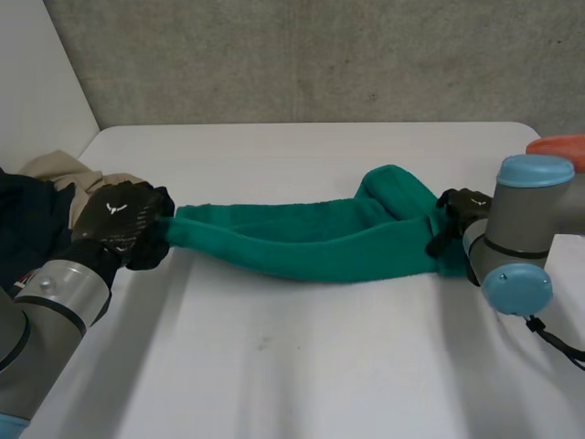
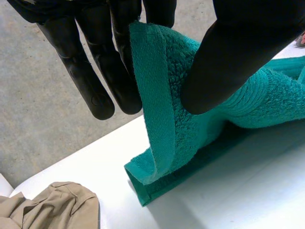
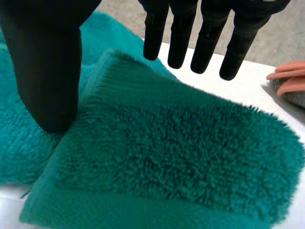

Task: Fold the laundry.

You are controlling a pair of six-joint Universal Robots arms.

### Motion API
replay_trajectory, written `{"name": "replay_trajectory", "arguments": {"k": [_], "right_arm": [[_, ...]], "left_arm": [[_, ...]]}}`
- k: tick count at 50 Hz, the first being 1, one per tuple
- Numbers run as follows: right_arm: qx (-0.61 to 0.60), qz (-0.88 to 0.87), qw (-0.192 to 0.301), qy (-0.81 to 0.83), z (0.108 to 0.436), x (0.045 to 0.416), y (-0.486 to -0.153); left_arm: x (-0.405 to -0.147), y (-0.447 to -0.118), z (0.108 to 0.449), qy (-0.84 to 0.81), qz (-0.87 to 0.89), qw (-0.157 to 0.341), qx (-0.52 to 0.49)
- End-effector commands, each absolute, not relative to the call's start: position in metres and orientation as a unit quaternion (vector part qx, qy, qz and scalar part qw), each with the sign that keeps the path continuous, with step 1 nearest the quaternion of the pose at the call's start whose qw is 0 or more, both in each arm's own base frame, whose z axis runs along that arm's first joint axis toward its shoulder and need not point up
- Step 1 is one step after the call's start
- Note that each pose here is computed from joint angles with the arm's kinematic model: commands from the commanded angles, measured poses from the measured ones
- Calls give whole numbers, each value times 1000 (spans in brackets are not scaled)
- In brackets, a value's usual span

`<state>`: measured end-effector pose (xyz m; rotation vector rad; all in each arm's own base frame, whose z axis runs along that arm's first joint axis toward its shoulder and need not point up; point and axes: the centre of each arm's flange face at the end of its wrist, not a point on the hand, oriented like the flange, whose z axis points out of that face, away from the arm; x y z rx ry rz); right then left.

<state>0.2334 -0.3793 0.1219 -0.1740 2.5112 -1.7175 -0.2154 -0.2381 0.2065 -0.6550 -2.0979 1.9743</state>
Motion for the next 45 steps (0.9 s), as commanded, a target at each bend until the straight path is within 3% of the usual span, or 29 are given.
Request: {"name": "replay_trajectory", "arguments": {"k": [1,10,21,25,29,34,40,45], "right_arm": [[-44,-577,29,815,114,234,-392],[-74,-612,-28,787,146,215,-397],[-135,-597,-63,789,147,192,-403],[-163,-607,-74,774,170,189,-400],[-197,-635,-71,743,218,186,-385],[-280,-659,-111,689,289,177,-352],[-382,-618,-170,666,330,163,-305],[-411,-609,-174,655,348,155,-285]], "left_arm": [[-214,-239,207,-707,666,92,-219],[-208,-245,208,-706,670,75,-217],[-209,-249,204,-709,664,65,-227],[-209,-251,208,-706,668,62,-227],[-209,-252,223,-695,680,62,-226],[-205,-245,278,-653,724,61,-214],[-194,-226,327,-639,738,56,-209],[-186,-216,345,-654,725,52,-210]]}}
